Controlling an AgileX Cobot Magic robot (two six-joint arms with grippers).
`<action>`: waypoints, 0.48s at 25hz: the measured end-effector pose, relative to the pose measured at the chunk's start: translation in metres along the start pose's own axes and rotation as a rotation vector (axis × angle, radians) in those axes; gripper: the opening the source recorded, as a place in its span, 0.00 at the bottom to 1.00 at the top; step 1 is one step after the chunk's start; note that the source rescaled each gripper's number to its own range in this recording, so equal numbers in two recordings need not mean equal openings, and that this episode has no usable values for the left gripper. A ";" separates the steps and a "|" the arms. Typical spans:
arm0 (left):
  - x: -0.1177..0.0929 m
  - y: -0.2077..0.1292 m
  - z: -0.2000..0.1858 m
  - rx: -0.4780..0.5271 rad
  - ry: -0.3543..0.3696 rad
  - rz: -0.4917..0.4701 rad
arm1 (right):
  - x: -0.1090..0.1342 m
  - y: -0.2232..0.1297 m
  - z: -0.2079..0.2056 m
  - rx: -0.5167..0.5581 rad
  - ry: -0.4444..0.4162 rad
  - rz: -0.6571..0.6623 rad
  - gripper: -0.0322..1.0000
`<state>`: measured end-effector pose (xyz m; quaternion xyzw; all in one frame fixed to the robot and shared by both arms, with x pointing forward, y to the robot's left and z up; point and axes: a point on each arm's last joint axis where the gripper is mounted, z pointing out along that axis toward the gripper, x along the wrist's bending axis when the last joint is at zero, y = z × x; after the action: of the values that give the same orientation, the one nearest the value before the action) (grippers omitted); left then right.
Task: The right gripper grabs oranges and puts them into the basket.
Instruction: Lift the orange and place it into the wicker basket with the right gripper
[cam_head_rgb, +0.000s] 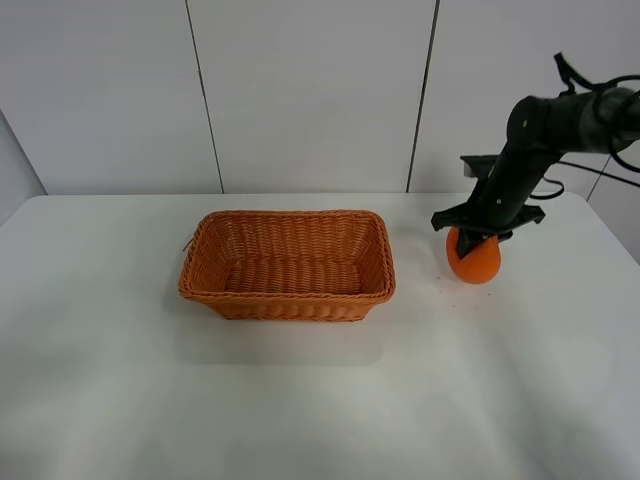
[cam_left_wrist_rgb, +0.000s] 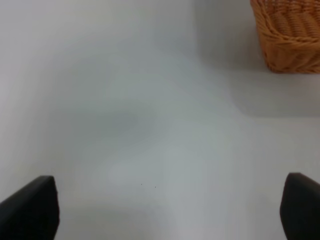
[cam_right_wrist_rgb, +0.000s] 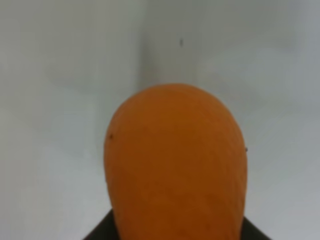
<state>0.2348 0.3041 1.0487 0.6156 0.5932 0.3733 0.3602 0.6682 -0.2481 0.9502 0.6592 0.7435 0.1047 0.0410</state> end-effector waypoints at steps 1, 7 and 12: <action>0.000 0.000 0.000 0.000 0.000 0.000 | 0.001 0.004 -0.013 -0.018 0.001 -0.004 0.03; 0.000 0.000 0.000 0.000 0.000 0.000 | 0.008 0.019 -0.083 -0.095 0.008 -0.012 0.03; 0.000 0.000 0.000 0.000 0.000 0.000 | 0.034 0.025 -0.110 -0.111 -0.030 -0.092 0.03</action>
<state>0.2348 0.3041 1.0487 0.6156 0.5932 0.3733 0.3602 0.6667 -0.2231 1.0655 0.6226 0.7653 0.1339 0.0935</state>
